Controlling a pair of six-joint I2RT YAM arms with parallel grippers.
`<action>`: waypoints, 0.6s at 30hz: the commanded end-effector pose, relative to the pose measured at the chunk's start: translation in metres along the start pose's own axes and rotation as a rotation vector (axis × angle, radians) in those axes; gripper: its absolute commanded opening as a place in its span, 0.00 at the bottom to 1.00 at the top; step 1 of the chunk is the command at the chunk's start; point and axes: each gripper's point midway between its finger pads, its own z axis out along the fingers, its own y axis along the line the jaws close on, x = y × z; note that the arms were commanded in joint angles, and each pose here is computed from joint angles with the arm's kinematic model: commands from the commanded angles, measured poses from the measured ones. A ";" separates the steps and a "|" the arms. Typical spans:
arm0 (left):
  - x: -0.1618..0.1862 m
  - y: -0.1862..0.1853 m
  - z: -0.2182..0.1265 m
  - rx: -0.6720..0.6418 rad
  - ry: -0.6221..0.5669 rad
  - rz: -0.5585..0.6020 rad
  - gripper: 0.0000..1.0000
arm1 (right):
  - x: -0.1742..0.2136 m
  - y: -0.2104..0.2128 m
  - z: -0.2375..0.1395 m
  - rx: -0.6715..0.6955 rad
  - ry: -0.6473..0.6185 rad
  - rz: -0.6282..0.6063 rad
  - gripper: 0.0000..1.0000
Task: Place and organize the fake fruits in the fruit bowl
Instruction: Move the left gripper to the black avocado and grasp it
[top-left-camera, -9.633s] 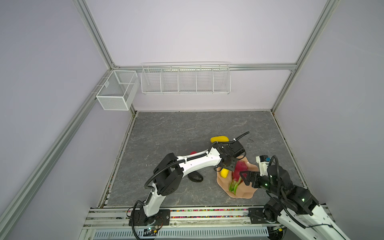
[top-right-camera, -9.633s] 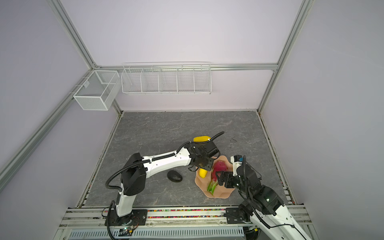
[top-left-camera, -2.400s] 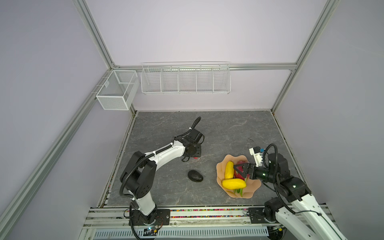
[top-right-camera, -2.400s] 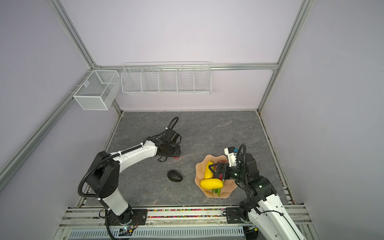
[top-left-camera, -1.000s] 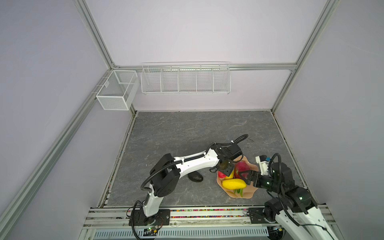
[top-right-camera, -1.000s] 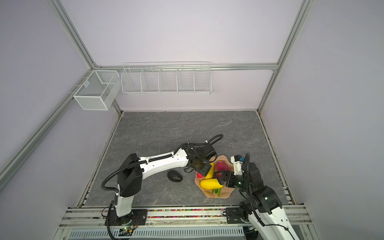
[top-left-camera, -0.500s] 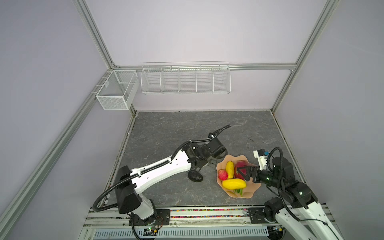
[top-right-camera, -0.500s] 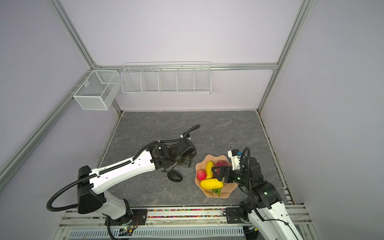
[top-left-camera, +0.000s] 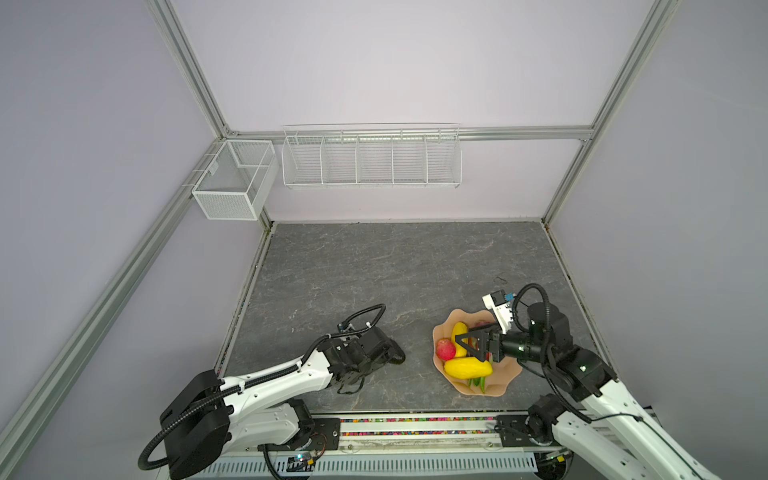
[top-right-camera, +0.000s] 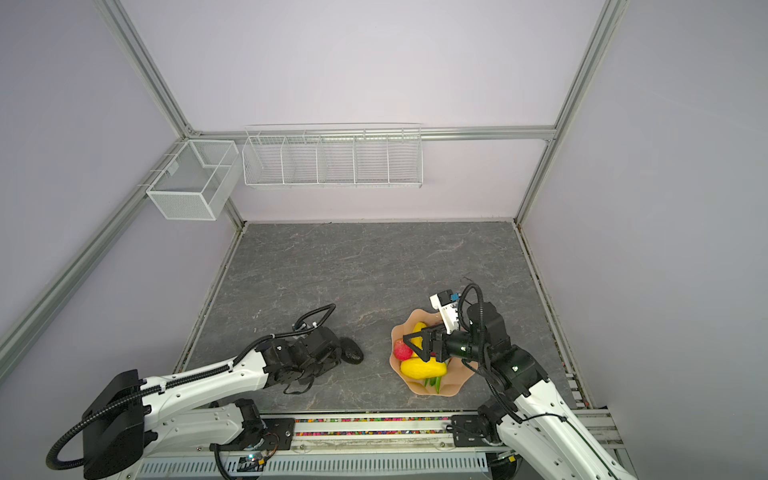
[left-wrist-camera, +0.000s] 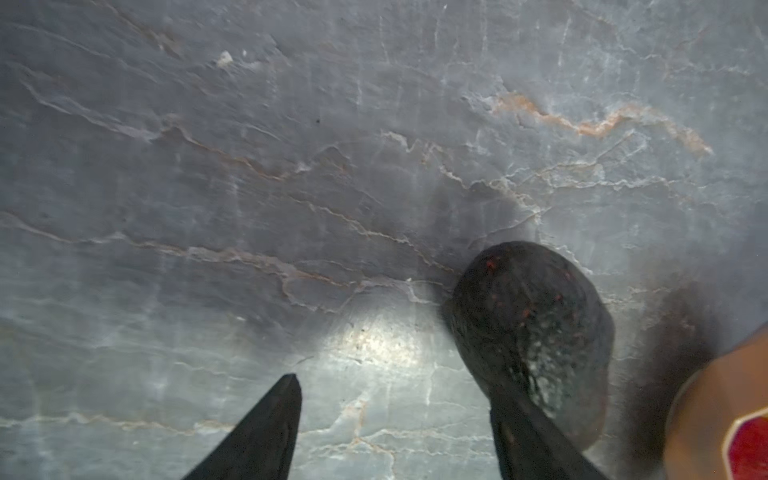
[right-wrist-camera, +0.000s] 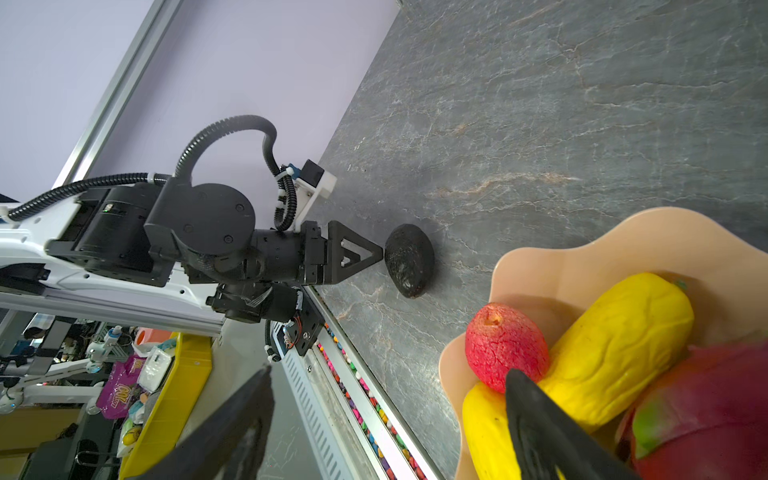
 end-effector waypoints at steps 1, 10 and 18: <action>-0.014 -0.045 -0.020 0.153 -0.029 -0.108 0.74 | -0.001 0.004 0.004 -0.033 -0.010 -0.038 0.88; -0.004 -0.070 -0.009 0.175 0.025 -0.082 0.76 | 0.006 -0.002 0.007 -0.019 0.008 -0.042 0.88; 0.013 -0.071 0.023 0.024 0.082 0.035 0.73 | 0.010 -0.006 0.005 -0.003 0.012 -0.049 0.88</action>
